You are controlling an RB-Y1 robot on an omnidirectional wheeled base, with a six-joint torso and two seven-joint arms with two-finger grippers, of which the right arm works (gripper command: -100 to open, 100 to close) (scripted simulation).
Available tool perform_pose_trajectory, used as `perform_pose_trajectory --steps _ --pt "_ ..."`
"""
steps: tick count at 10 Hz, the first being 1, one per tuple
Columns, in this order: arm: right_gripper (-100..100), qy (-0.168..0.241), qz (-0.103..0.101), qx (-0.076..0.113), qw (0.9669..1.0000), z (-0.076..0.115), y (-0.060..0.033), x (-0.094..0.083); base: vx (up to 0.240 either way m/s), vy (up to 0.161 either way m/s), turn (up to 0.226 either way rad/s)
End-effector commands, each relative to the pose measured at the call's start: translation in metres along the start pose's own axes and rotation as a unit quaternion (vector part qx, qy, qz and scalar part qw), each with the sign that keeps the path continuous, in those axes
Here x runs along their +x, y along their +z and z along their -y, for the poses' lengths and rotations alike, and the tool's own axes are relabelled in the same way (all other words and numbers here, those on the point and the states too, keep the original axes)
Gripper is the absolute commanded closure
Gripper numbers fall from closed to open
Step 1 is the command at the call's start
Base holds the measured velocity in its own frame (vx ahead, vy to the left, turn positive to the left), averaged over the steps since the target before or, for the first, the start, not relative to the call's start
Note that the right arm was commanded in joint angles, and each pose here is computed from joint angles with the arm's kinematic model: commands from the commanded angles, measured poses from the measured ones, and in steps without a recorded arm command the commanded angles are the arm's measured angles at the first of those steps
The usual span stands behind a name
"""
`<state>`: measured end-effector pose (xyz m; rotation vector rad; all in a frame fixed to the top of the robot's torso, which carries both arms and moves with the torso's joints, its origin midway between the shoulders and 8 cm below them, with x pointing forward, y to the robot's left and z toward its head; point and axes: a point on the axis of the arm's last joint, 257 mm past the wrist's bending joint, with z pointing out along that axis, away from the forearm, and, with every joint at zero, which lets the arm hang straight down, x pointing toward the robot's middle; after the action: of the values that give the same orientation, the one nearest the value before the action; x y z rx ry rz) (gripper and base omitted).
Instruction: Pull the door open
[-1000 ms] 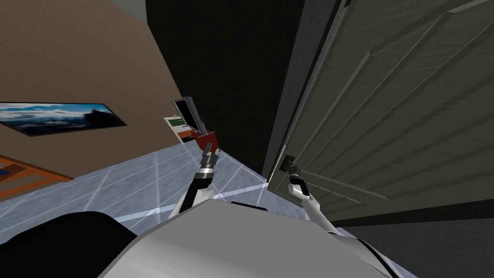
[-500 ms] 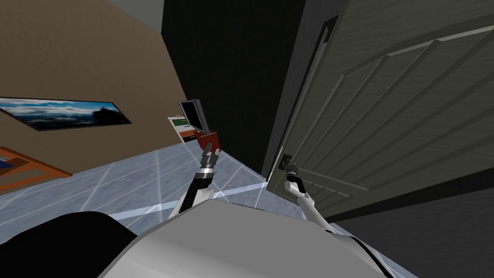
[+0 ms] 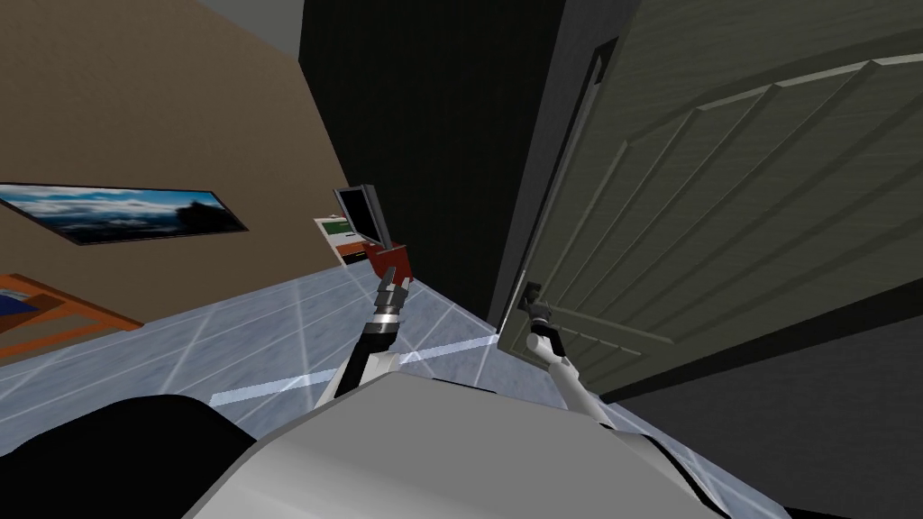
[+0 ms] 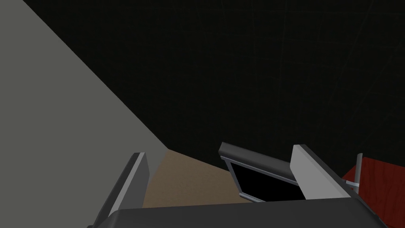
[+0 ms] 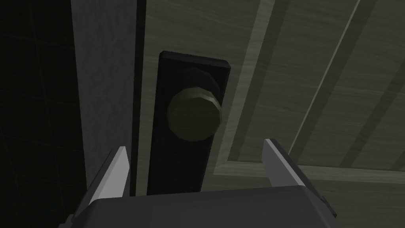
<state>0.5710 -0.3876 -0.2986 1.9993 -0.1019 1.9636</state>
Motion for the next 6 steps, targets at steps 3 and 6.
perform_pose_trajectory --steps 3,6 --pt "-100 0.079 0.004 0.0 0.9969 0.015 0.0001 0.005 -0.094 0.004 -0.011" --pt "-100 0.081 0.005 -0.009 0.9967 -0.001 -0.0002 0.002 -0.003 0.001 0.048"
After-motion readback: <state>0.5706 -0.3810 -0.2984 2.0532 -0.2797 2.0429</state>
